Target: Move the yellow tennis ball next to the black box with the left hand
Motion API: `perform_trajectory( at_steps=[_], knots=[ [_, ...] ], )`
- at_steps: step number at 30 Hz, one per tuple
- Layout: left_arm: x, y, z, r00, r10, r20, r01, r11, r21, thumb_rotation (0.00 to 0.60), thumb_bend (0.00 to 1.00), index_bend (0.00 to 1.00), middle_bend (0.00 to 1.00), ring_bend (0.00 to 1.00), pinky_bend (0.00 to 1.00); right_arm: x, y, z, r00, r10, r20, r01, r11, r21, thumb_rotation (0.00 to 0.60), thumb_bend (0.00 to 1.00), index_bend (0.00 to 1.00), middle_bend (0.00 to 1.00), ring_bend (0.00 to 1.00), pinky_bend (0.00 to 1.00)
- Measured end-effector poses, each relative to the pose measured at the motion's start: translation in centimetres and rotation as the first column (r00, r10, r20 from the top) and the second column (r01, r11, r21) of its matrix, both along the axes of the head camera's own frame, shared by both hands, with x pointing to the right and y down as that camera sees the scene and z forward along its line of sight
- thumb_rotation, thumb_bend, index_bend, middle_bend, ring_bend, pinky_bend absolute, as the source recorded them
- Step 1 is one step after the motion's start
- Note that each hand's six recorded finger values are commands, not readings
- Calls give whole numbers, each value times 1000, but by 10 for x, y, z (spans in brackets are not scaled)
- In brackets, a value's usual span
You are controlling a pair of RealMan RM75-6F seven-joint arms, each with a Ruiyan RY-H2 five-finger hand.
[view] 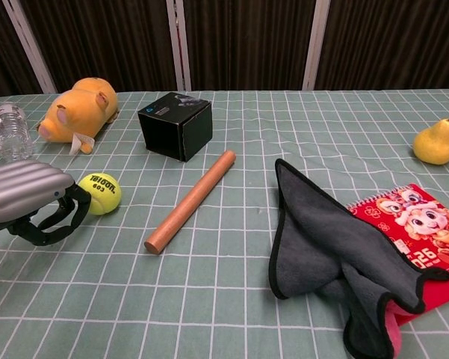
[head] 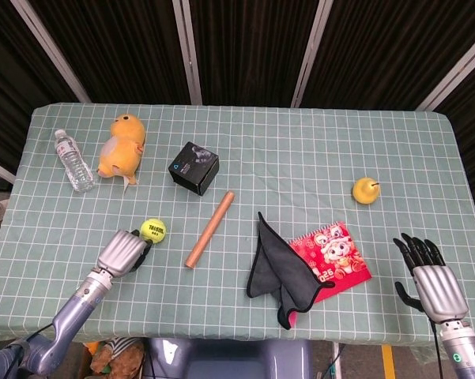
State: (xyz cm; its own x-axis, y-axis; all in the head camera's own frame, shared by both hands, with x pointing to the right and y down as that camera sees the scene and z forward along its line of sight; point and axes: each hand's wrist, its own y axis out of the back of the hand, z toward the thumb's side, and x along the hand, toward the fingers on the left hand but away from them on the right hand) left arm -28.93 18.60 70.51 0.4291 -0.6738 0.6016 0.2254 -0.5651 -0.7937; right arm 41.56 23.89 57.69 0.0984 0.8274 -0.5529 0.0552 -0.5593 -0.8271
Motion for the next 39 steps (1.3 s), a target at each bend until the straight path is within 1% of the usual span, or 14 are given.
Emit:
perform_trajectory(
  at_steps=[10, 19, 25, 35, 39],
  knots=[
    [2, -5, 8, 1000, 1, 11, -1, 1000, -17, 600, 534, 570, 766, 426, 662, 1, 0, 0, 1000, 4, -6, -4, 1000, 2, 600, 435, 0, 0, 0, 0],
    [8, -16, 18, 1000, 3, 17, -2, 999, -39, 600, 525, 509, 716, 426, 653, 5, -1, -2, 1000, 18, -11, -18, 1000, 10, 600, 434, 0, 0, 0, 0],
    [13, -22, 23, 1000, 7, 12, -6, 998, -55, 600, 521, 504, 701, 426, 650, 5, -4, -3, 1000, 20, -11, -19, 1000, 17, 600, 435, 0, 0, 0, 0],
    [15, -32, 23, 999, 31, 24, -29, 998, -47, 600, 521, 493, 698, 426, 649, 7, -4, -5, 1000, 26, -14, -26, 999, 24, 600, 434, 0, 0, 0, 0],
    [13, -36, 23, 999, 25, 25, -24, 999, -47, 600, 521, 493, 697, 426, 649, 8, -4, -4, 999, 30, -18, -29, 999, 23, 600, 435, 0, 0, 0, 0]
  ],
)
